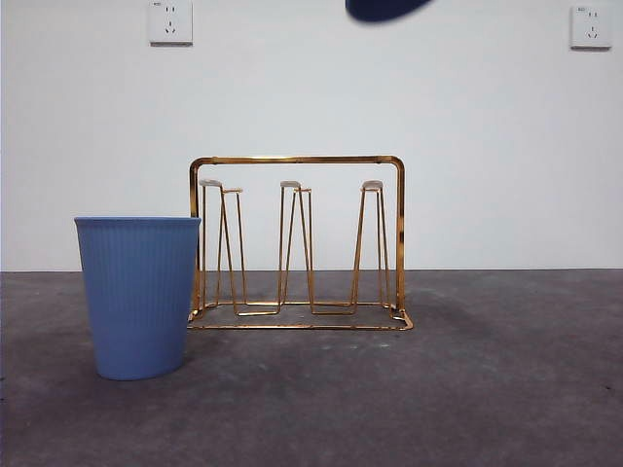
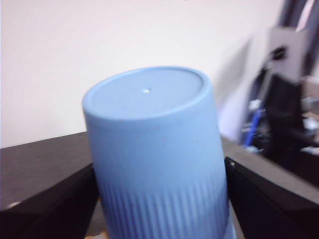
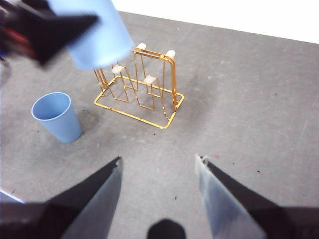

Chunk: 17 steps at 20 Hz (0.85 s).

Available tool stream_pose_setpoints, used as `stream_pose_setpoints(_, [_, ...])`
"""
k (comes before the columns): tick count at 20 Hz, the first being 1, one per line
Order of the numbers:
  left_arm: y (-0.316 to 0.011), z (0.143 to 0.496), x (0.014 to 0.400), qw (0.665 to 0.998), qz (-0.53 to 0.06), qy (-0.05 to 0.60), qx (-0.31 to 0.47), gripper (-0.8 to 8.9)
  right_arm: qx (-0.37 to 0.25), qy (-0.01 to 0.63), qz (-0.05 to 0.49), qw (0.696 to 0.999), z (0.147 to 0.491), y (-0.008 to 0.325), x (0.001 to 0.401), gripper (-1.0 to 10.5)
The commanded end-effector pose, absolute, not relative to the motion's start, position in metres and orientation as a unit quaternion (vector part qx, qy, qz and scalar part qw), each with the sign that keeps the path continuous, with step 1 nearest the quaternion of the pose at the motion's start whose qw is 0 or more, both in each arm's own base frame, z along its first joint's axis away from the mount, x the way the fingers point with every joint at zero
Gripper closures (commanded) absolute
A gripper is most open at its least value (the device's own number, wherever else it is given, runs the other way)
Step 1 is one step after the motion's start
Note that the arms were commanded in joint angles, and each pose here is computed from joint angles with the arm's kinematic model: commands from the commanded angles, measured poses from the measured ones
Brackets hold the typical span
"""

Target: Pick up cup 1,put cup 1 in the cup rack,pick up cup 2,put cup 2 in the cup rack

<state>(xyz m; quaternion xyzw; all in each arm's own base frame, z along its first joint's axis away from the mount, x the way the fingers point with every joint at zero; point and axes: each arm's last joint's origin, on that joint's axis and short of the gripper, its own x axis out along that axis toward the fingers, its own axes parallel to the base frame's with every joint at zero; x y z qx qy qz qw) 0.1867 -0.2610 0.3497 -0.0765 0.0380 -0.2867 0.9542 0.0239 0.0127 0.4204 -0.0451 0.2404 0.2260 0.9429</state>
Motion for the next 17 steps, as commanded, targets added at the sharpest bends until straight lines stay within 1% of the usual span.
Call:
stream_pose_setpoints(1, [-0.273,0.334,0.197,0.966,-0.251,0.034,-0.044,8.19,-0.049,0.245,0.226,0.942,0.417,0.012,0.022,6.9])
stream_pose_setpoints(3, [-0.283,0.317,0.206,0.973,-0.224,0.041,-0.035,8.19,-0.052,0.25,0.226,0.94,0.416,0.011,0.022,6.9])
stream_pose_setpoints(5, [-0.29,0.303,0.214,0.974,-0.219,0.049,-0.026,8.19,-0.055,0.253,0.225,0.939,0.416,0.011,0.022,6.9])
stream_pose_setpoints(9, [-0.3,0.277,0.227,0.98,-0.186,0.065,-0.006,8.19,-0.058,0.253,0.226,0.939,0.416,0.011,0.022,6.9])
stream_pose_setpoints(13, [-0.304,0.263,0.234,0.985,-0.158,0.065,-0.002,8.19,-0.064,0.254,0.228,0.938,0.415,0.011,0.021,6.9])
stream_pose_setpoints(17, [-0.305,0.255,0.242,0.987,-0.148,0.058,-0.009,8.19,-0.072,0.263,0.228,0.935,0.413,0.01,0.02,6.9])
